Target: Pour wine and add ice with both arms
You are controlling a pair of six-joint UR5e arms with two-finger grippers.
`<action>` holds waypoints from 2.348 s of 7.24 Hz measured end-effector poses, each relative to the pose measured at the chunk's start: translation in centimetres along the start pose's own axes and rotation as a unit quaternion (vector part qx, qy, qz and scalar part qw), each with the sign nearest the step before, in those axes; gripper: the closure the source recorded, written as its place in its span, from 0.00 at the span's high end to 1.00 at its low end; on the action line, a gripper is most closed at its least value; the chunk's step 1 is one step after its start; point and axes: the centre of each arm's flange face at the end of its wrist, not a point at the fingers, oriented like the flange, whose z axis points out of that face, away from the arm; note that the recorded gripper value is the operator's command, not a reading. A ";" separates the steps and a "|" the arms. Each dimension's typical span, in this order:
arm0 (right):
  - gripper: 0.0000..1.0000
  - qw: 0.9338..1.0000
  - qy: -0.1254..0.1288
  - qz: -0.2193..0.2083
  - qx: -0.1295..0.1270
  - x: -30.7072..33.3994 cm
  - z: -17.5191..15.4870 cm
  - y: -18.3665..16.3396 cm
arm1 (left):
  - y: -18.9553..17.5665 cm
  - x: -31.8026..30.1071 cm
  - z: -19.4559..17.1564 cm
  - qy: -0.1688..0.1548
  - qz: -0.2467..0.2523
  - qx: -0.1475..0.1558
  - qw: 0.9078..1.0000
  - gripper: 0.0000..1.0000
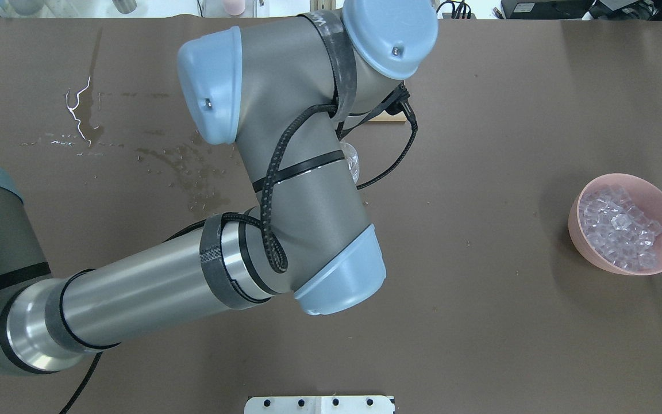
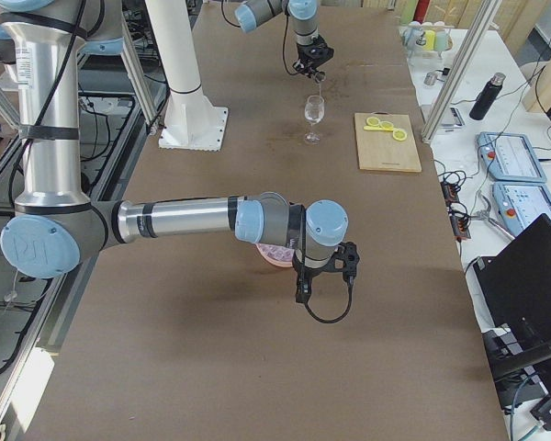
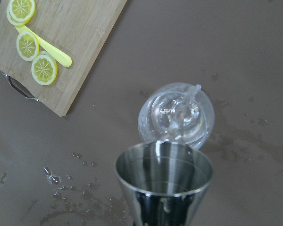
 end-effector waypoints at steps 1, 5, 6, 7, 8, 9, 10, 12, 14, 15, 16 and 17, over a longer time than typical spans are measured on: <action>1.00 1.000 0.000 0.000 0.000 0.0 0.0 0.0 | 0.2 -0.7 0.4 -0.003 0.002 -0.004 1.000 0.00; 1.00 1.000 -0.001 -0.001 0.001 -0.1 -0.1 0.0 | 0.5 -1.1 0.7 -0.004 0.002 -0.007 1.000 0.00; 1.00 1.000 -0.002 -0.001 0.001 -0.1 -0.1 0.0 | 1.4 -1.2 0.5 -0.002 -0.005 0.005 1.000 0.00; 1.00 1.000 -0.004 -0.001 0.001 -0.2 -0.1 -0.1 | 3.2 -1.6 0.6 0.002 -0.018 0.033 0.999 0.00; 1.00 1.000 -0.005 -0.002 0.002 -0.3 -0.2 -0.1 | 5.2 -2.2 1.4 0.008 -0.037 0.070 0.997 0.00; 1.00 1.000 -0.005 -0.003 0.003 -0.5 -0.3 -0.3 | 7.0 -2.8 2.4 0.016 -0.065 0.110 0.992 0.00; 1.00 1.000 -0.005 -0.004 0.005 -0.7 -0.5 -0.4 | 8.6 -3.3 3.3 0.026 -0.095 0.151 0.984 0.00; 1.00 1.000 -0.006 -0.002 0.009 -1.2 -0.9 -0.7 | 11.9 -5.0 5.2 0.042 -0.161 0.236 0.957 0.00; 1.00 1.000 -0.006 -0.003 0.012 -1.4 -1.1 -0.8 | 15.3 -7.0 7.4 0.017 -0.209 0.311 0.927 0.00; 1.00 1.000 -0.006 -0.004 0.013 -1.5 -1.2 -0.8 | 16.9 -8.2 8.6 0.002 -0.231 0.347 0.909 0.00; 1.00 1.000 -0.006 -0.004 0.013 -1.5 -1.2 -0.9 | 18.5 -9.3 10.5 -0.008 -0.254 0.378 0.890 0.00; 1.00 1.000 -0.006 -0.004 0.014 -1.6 -1.3 -1.1 | 20.2 -10.6 12.8 -0.011 -0.278 0.404 0.872 0.00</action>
